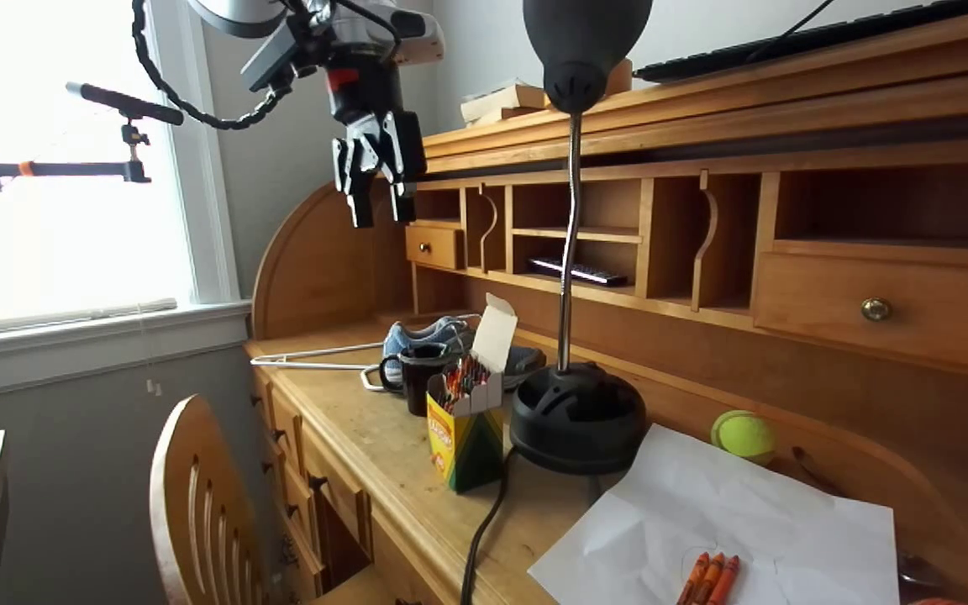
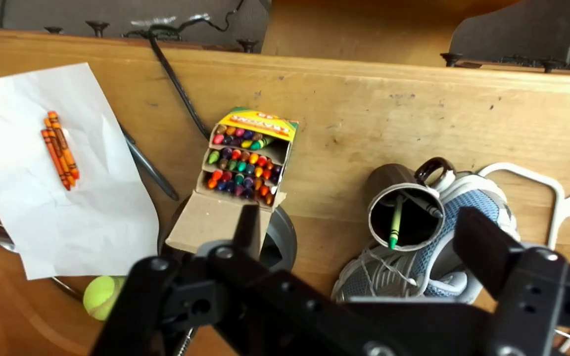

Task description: Remove the crayon from the mug and put it in the box.

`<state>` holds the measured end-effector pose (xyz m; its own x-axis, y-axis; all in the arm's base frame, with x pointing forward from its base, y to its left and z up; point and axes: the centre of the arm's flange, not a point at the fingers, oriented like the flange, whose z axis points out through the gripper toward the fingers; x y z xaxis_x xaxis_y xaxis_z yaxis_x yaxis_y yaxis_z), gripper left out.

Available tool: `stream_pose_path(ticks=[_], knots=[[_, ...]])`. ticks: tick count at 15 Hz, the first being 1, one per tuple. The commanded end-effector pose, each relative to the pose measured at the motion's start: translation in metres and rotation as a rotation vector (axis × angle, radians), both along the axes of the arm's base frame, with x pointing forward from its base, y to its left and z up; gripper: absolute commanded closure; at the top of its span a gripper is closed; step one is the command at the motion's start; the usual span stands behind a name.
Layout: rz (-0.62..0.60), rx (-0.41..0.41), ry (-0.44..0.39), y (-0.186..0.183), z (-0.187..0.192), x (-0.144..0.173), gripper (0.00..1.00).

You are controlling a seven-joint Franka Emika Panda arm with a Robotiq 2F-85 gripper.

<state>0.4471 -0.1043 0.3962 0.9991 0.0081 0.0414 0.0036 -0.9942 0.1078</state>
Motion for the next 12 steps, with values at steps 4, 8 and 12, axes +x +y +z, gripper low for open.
stream_pose_path(ticks=[4,8,12], knots=[[0.089,0.077,-0.070,-0.017,-0.019,-0.004,0.00],[0.104,0.090,-0.072,-0.019,-0.022,-0.004,0.00],[0.066,0.107,-0.046,-0.006,-0.048,0.006,0.00]])
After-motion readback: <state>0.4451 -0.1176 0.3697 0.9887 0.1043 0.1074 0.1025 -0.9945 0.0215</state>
